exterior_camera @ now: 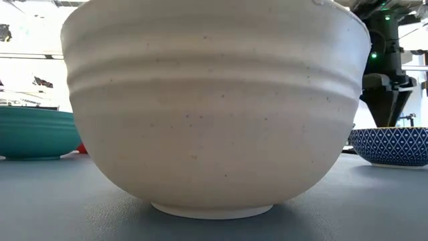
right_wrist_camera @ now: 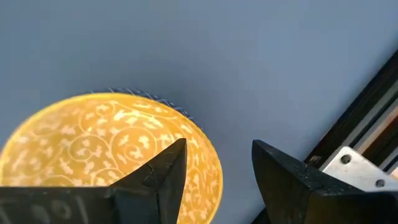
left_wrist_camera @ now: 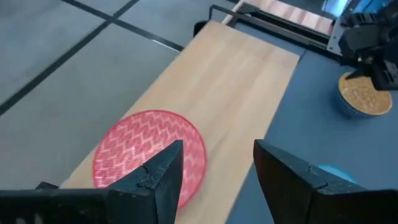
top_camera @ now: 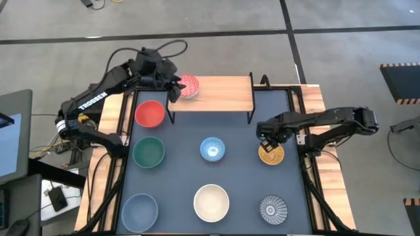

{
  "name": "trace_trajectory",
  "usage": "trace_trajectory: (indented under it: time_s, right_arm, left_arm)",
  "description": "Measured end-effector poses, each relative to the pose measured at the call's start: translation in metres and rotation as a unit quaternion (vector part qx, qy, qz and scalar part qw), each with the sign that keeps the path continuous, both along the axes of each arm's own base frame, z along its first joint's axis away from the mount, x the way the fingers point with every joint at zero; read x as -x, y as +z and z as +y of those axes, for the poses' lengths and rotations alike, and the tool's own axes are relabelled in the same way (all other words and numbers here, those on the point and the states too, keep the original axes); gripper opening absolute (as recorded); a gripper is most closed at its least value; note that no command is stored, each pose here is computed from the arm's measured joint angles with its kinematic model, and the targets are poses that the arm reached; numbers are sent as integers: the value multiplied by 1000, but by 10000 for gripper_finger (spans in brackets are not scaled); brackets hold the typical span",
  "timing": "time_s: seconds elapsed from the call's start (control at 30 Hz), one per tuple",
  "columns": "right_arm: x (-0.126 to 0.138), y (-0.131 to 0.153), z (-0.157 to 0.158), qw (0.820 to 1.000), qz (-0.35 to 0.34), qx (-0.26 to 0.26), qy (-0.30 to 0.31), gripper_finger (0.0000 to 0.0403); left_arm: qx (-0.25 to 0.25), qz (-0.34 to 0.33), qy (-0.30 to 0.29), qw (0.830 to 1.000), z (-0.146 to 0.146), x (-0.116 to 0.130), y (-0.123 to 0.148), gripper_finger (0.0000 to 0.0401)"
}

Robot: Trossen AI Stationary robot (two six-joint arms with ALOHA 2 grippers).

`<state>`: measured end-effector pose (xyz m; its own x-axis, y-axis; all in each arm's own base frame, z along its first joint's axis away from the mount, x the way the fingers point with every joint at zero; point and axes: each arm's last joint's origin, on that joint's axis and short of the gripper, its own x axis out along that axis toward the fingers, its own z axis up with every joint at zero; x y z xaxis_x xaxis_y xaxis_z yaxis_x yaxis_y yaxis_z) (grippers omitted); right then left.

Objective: Place and stack bowls onto a shelf
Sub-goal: Stack the yellow patterned bowl on the top of the red patterned bowl on the shelf

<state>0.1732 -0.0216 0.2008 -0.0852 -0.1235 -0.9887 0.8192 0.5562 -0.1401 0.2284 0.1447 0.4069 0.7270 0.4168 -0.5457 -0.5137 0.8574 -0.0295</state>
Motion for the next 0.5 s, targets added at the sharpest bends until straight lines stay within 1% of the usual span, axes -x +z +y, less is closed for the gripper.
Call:
trace_trajectory:
  time_s: [0.2, 0.33, 0.4, 0.5]
  right_arm:
    - [4, -9, 5, 1000, -3, -16, 16, 202]
    - [6, -25, 6, 999, -13, -29, 16, 193]
    - [7, -28, 7, 999, -16, -30, 12, 176]
    - [6, -28, 9, 999, -20, -29, 8, 130]
  left_arm:
    - [-7, 18, -7, 1000, -17, -14, -6, 179]
    - [-12, 20, -11, 1000, -25, -18, -6, 179]
    - [-15, 21, -3, 1000, -27, -19, -6, 179]
    - [-11, 24, 4, 1000, -28, -18, -7, 179]
